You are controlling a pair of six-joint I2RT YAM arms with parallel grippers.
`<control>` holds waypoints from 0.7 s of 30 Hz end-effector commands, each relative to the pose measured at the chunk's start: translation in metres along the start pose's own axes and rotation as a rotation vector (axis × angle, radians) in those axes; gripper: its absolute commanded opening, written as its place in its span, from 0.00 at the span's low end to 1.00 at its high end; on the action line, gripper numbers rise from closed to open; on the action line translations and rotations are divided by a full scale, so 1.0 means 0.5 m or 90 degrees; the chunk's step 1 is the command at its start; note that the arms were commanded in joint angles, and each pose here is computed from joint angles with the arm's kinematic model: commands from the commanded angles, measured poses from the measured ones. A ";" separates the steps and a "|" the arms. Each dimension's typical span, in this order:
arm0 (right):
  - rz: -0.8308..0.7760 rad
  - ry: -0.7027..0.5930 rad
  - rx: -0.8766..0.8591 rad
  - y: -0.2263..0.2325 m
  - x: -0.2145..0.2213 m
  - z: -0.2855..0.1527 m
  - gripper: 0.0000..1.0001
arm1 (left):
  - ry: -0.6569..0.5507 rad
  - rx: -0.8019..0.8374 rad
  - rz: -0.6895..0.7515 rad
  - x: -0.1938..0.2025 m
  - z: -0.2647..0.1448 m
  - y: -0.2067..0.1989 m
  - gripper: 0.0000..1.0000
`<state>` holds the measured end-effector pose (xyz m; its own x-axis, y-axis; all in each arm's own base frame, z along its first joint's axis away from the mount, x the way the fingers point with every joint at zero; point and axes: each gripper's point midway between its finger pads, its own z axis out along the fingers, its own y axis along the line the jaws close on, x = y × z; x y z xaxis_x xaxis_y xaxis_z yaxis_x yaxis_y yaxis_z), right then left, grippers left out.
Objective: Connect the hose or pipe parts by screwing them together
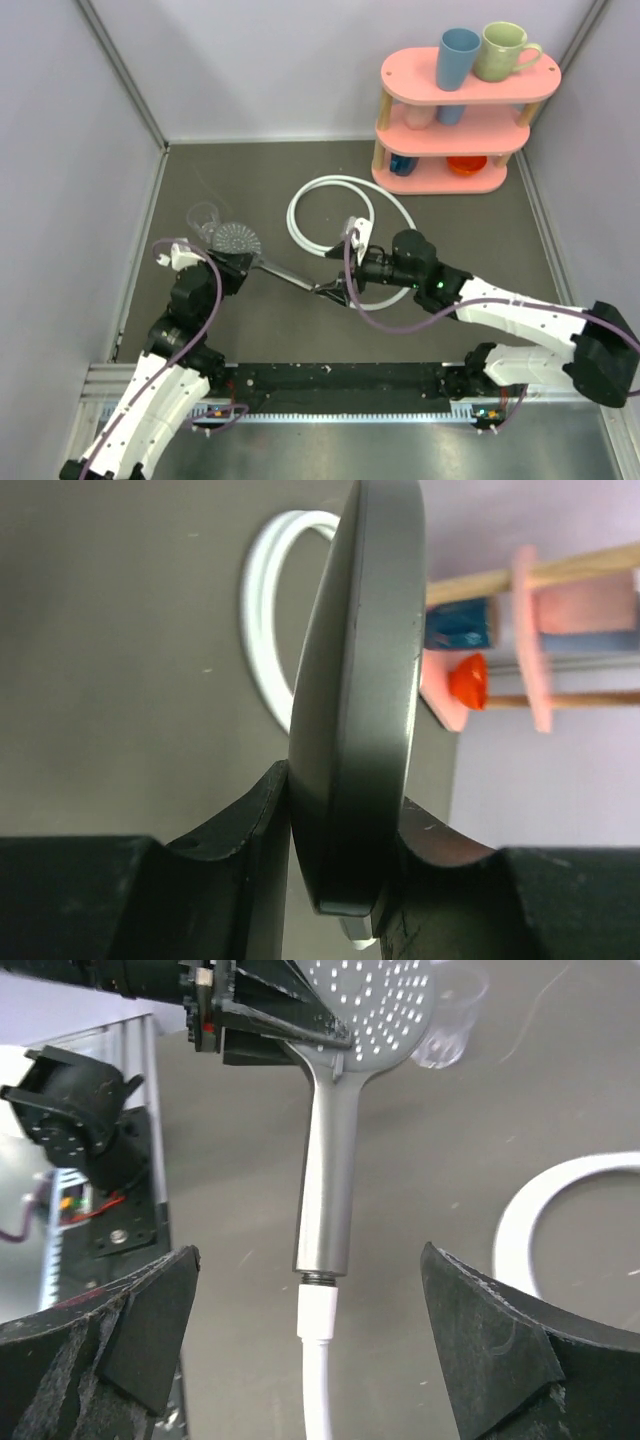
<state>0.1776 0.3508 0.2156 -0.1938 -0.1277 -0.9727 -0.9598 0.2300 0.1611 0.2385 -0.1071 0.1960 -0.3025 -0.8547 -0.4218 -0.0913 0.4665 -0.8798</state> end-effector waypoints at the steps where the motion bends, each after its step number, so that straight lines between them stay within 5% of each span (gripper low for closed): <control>1: -0.212 0.023 0.177 -0.049 -0.020 -0.026 0.92 | -0.028 -0.175 -0.034 -0.047 -0.020 0.018 0.00; 8: -0.449 0.082 0.268 -0.012 -0.018 -0.018 0.90 | 0.027 -0.307 -0.061 -0.055 -0.054 -0.017 0.00; 21: -0.572 0.120 0.305 0.028 0.015 0.065 0.78 | 0.026 -0.337 -0.084 -0.071 -0.085 -0.042 0.00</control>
<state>0.1635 0.3699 0.1746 0.4547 -0.5950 -0.6627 -0.6713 0.2601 -0.6941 0.2089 -0.0762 0.2152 -0.3391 -0.8828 -0.3251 -0.6092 0.4694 -0.6392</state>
